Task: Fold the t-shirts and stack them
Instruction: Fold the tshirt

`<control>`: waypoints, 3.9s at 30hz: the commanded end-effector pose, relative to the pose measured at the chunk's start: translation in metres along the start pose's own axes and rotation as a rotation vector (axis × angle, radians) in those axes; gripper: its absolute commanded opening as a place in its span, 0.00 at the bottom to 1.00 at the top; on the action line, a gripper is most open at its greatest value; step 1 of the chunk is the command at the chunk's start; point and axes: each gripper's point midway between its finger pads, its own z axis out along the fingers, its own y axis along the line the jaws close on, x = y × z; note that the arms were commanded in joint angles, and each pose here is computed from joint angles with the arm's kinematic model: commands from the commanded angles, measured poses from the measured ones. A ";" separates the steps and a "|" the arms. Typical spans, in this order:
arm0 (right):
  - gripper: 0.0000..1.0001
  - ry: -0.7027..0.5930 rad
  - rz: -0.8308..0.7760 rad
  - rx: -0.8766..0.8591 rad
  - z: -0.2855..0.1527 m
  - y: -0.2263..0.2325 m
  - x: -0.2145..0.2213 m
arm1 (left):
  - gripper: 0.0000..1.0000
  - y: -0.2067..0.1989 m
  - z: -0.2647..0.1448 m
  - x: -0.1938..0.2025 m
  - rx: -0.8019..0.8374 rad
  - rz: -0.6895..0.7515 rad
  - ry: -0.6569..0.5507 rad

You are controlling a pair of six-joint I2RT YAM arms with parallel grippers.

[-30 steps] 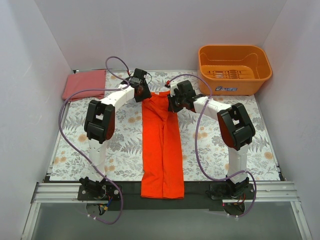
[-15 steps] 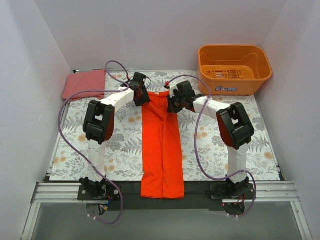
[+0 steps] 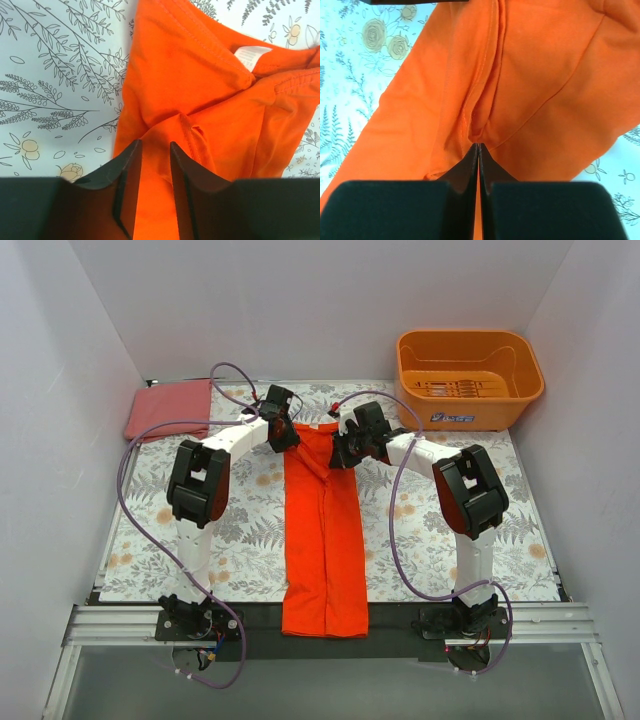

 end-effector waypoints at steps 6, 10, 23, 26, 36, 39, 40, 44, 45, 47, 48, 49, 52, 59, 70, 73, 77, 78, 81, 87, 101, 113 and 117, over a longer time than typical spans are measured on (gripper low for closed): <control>0.05 0.019 0.084 -0.021 0.011 0.004 0.007 | 0.18 -0.001 0.011 -0.018 -0.027 0.027 -0.051; 0.05 0.042 0.106 -0.052 0.017 0.006 0.016 | 0.15 0.006 0.017 -0.020 -0.059 0.050 -0.063; 0.26 -0.064 0.109 0.038 -0.023 0.013 -0.022 | 0.33 -0.008 -0.024 -0.052 -0.009 0.109 -0.152; 0.27 -0.106 0.124 0.012 -0.035 0.024 -0.038 | 0.36 -0.020 -0.045 -0.058 0.041 0.106 -0.170; 0.27 -0.181 0.279 -0.299 -0.029 0.059 -0.056 | 0.21 -0.045 -0.057 -0.043 0.211 0.088 -0.118; 0.27 -0.180 0.324 -0.343 -0.019 0.060 -0.051 | 0.18 -0.046 -0.039 -0.027 0.232 0.095 -0.058; 0.28 -0.190 0.334 -0.342 -0.016 0.058 -0.052 | 0.18 -0.046 -0.036 -0.024 0.233 0.096 -0.050; 0.28 -0.156 0.395 -0.370 0.004 0.053 -0.035 | 0.15 -0.037 -0.013 -0.013 0.206 0.099 -0.030; 0.27 -0.134 0.424 -0.372 0.012 0.050 -0.022 | 0.15 -0.033 -0.009 -0.012 0.198 0.096 -0.027; 0.28 -0.126 0.450 -0.380 0.020 0.049 -0.011 | 0.14 -0.025 0.008 -0.003 0.174 0.098 -0.001; 0.27 -0.114 0.468 -0.379 0.026 0.046 -0.003 | 0.13 -0.022 0.014 0.000 0.163 0.097 0.008; 0.27 -0.092 0.488 -0.377 0.030 0.045 0.011 | 0.13 -0.018 0.022 0.006 0.150 0.096 0.022; 0.27 -0.067 0.533 -0.372 0.037 0.041 0.033 | 0.11 -0.013 0.033 0.012 0.136 0.094 0.038; 0.27 -0.050 0.557 -0.376 0.036 0.044 0.051 | 0.11 0.008 0.046 0.005 0.071 0.102 0.015; 0.30 -0.164 0.350 -0.375 -0.012 0.065 -0.016 | 0.29 -0.017 0.009 -0.049 0.150 0.137 -0.107; 0.31 -0.158 0.270 -0.256 -0.022 0.053 -0.018 | 0.38 -0.027 -0.016 -0.062 0.185 0.135 -0.148; 0.35 -0.127 0.180 -0.039 -0.036 0.025 -0.013 | 0.49 -0.021 -0.038 -0.053 0.168 0.142 -0.164; 0.36 -0.102 0.174 0.004 -0.042 0.021 -0.007 | 0.52 -0.021 -0.043 -0.051 0.163 0.147 -0.170; 0.37 -0.088 0.140 0.111 -0.053 0.006 0.000 | 0.55 -0.019 -0.063 -0.037 0.158 0.151 -0.173; 0.37 -0.042 0.127 0.198 -0.060 -0.008 0.019 | 0.48 -0.014 -0.078 0.008 0.121 0.185 -0.146; 0.31 0.003 0.085 0.165 -0.018 -0.021 0.013 | 0.35 -0.003 -0.014 0.024 0.008 0.208 -0.090; 0.30 0.022 0.038 0.300 0.025 -0.076 0.007 | 0.34 0.007 0.045 0.002 -0.063 0.224 -0.080; 0.31 -0.030 0.046 0.317 0.025 -0.095 -0.020 | 0.36 -0.003 0.062 -0.021 -0.049 0.236 -0.104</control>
